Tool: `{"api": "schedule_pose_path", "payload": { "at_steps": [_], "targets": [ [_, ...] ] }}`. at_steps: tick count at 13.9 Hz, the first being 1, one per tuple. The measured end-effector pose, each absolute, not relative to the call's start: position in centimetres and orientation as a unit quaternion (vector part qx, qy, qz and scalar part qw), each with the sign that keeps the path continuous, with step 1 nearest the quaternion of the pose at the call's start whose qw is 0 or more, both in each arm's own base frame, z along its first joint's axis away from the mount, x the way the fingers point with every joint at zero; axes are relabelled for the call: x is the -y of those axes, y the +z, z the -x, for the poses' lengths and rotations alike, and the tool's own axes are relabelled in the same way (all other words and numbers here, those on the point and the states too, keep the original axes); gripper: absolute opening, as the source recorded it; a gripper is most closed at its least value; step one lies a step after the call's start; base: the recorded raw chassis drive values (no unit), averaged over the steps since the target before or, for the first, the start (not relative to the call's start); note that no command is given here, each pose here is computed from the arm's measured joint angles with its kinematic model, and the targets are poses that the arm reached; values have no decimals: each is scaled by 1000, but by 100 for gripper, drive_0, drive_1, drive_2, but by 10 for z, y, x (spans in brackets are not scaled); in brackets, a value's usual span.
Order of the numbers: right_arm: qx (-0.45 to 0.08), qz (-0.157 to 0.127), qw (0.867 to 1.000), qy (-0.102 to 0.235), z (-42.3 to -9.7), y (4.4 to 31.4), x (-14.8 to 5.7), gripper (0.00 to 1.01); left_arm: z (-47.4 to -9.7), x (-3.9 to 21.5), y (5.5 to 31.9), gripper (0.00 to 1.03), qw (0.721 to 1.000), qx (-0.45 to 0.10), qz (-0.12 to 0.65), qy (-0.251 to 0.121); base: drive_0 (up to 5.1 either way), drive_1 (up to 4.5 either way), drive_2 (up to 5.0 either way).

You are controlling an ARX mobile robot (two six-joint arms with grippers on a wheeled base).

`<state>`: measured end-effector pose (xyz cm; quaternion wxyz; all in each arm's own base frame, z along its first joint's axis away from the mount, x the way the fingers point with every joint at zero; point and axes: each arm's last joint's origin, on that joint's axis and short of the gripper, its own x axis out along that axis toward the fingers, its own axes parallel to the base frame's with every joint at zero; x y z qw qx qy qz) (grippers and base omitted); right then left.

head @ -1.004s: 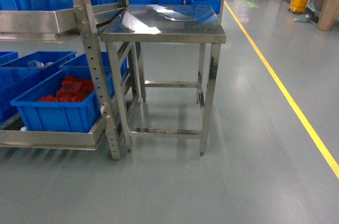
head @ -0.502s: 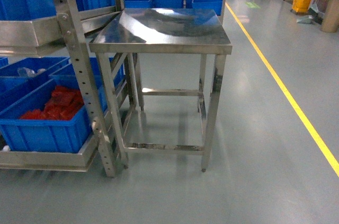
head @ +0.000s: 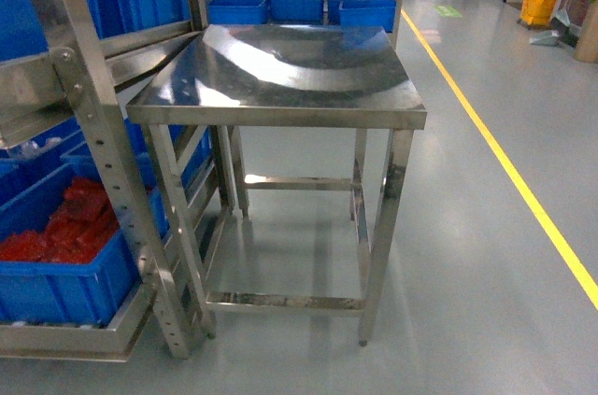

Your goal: Sort blue parts and orange caps into right shelf containers

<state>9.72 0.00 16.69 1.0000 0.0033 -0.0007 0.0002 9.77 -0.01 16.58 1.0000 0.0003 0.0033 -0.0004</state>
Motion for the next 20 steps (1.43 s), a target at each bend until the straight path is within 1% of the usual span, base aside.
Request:
{"api": "schedule_pose_path", "payload": {
  "at_steps": [1,4,20],
  "targets": [
    [2,-4,1000,0,-97,167,0,43,-98,0,166,41,1000,-2,0,-1,-3,390,-395],
    [2,-4,1000,0,-97,167,0,43,-98,0,166,41,1000,-3,0,0,0,0,0],
    [2,-3,1000,0,-97,167,0,43,-98,0,166,41,1000,-2,0,0,-492,254,254]
  ]
}}
